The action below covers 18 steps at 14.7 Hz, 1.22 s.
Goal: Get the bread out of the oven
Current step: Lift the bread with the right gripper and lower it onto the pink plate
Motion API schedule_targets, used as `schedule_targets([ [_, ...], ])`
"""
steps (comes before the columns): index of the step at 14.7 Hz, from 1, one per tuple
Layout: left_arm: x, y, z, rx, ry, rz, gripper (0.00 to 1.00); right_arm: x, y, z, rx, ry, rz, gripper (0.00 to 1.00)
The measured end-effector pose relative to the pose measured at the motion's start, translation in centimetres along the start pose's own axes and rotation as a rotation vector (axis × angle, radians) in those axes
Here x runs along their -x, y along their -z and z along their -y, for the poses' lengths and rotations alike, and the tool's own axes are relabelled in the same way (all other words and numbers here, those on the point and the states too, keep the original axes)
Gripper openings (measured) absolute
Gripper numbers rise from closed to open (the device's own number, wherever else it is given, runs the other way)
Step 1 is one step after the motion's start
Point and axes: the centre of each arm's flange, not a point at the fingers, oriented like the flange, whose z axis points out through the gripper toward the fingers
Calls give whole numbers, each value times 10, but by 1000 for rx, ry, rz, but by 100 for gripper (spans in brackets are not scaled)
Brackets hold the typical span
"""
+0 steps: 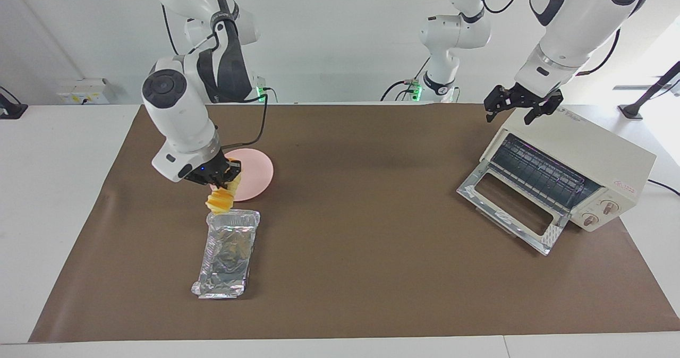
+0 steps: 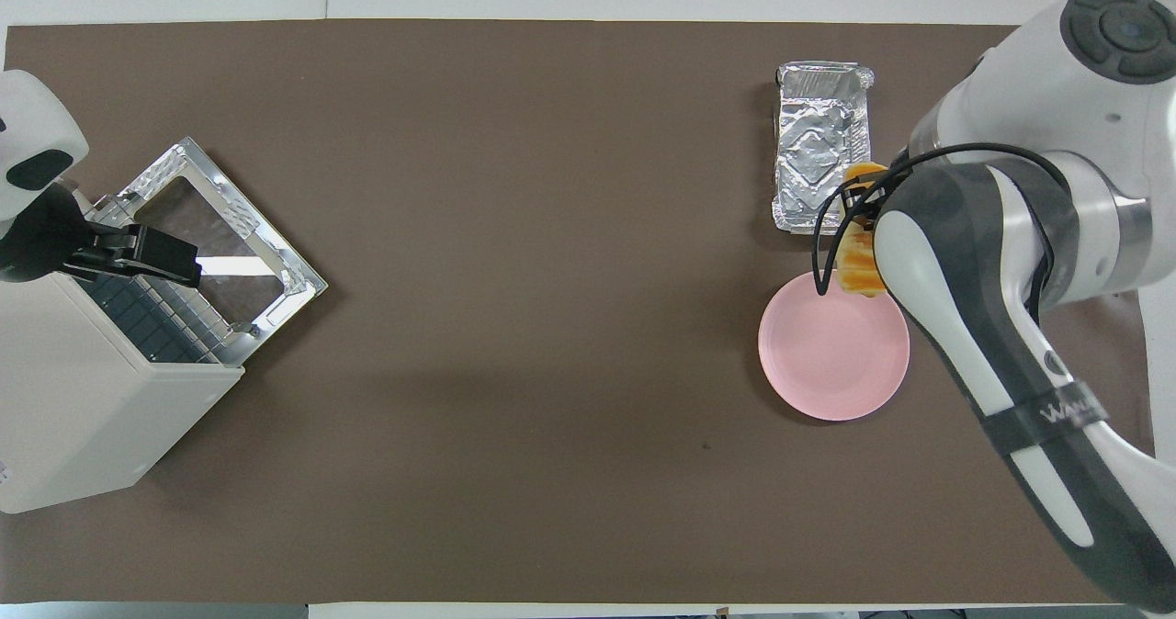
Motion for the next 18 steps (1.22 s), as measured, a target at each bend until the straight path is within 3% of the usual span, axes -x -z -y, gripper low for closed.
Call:
schedule_targets([
  [3, 0, 0, 0, 0, 0, 0, 100, 60, -24, 0, -4, 1, -48, 8],
  [7, 0, 0, 0, 0, 0, 0, 100, 106, -80, 8, -8, 15, -132, 8],
  [12, 0, 0, 4, 1, 8, 0, 100, 110, -121, 32, -15, 23, -187, 8],
  [17, 0, 0, 6, 1, 11, 0, 100, 106, -140, 32, -14, 21, -177, 8],
  [18, 0, 0, 6, 1, 11, 0, 100, 105, -140, 32, -14, 20, -177, 16],
])
